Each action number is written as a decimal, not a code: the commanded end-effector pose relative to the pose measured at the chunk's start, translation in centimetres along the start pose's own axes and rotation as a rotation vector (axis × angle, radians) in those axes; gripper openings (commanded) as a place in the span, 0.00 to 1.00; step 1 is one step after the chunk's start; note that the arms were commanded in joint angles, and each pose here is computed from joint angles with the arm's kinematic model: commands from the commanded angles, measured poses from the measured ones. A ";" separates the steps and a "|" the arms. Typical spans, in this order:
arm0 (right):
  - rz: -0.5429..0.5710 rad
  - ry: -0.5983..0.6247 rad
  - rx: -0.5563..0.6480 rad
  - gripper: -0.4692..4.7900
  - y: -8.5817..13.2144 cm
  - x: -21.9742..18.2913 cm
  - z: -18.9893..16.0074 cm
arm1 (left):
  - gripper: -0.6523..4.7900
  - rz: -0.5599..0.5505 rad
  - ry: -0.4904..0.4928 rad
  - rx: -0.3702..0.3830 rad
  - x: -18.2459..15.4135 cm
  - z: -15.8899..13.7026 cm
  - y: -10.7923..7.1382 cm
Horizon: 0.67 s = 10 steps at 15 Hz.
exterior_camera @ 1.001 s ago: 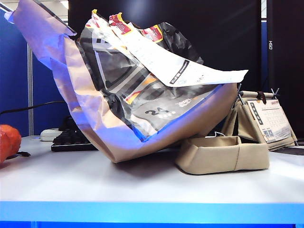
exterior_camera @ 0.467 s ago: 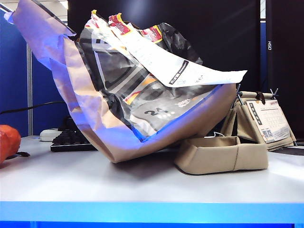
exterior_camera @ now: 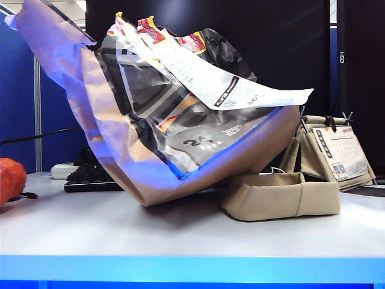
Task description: Open the paper bag and put two oranges into the paper bag.
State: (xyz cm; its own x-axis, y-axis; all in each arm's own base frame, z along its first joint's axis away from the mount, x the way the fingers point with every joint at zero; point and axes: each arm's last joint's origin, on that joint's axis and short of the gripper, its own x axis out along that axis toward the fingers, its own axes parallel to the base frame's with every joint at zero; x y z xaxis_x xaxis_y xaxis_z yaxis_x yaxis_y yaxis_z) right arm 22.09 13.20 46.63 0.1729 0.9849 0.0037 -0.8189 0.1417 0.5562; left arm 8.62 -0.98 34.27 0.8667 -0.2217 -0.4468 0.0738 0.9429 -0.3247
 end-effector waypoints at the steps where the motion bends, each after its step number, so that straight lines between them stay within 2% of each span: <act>1: -0.047 0.134 -0.032 0.61 -3.7 6.8 -1.4 | 0.87 -0.016 -0.010 0.009 -0.5 -0.1 -0.1; 2: -0.118 0.190 -0.069 0.61 -4.9 8.3 -1.8 | 0.87 -0.013 -0.002 0.008 -0.6 -0.2 -0.1; 3: -0.258 0.287 -0.181 0.62 -5.5 10.2 -2.4 | 0.87 -0.009 0.011 0.008 -0.7 -0.4 -0.1; 4: -0.358 0.355 -0.258 0.67 -5.4 11.2 -2.6 | 0.87 0.002 0.022 0.023 -0.7 -0.5 0.0; 5: -0.489 0.448 -0.390 0.73 -4.6 12.2 -2.3 | 0.87 0.011 0.030 0.041 -0.7 -0.6 0.1; 7: -0.561 0.486 -0.552 0.73 -2.7 13.6 -1.7 | 0.87 0.013 0.027 0.040 -0.7 -0.6 0.0; 8: -0.569 0.442 -0.614 0.73 -1.5 14.2 -1.3 | 0.87 0.035 0.014 0.046 -0.7 -0.5 0.1; 10: -0.581 0.382 -0.690 0.73 -0.6 14.9 -1.0 | 0.87 0.034 0.013 0.048 -0.7 -0.5 0.1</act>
State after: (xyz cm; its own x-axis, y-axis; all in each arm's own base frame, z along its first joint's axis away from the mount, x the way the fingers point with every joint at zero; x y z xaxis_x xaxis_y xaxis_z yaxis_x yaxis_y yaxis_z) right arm 24.79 27.70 44.82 0.5241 0.6856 -0.5053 -0.8399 0.5142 -0.1734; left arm 7.73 -0.85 33.94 0.8535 -0.1947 -0.4833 0.0632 0.9594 -0.2747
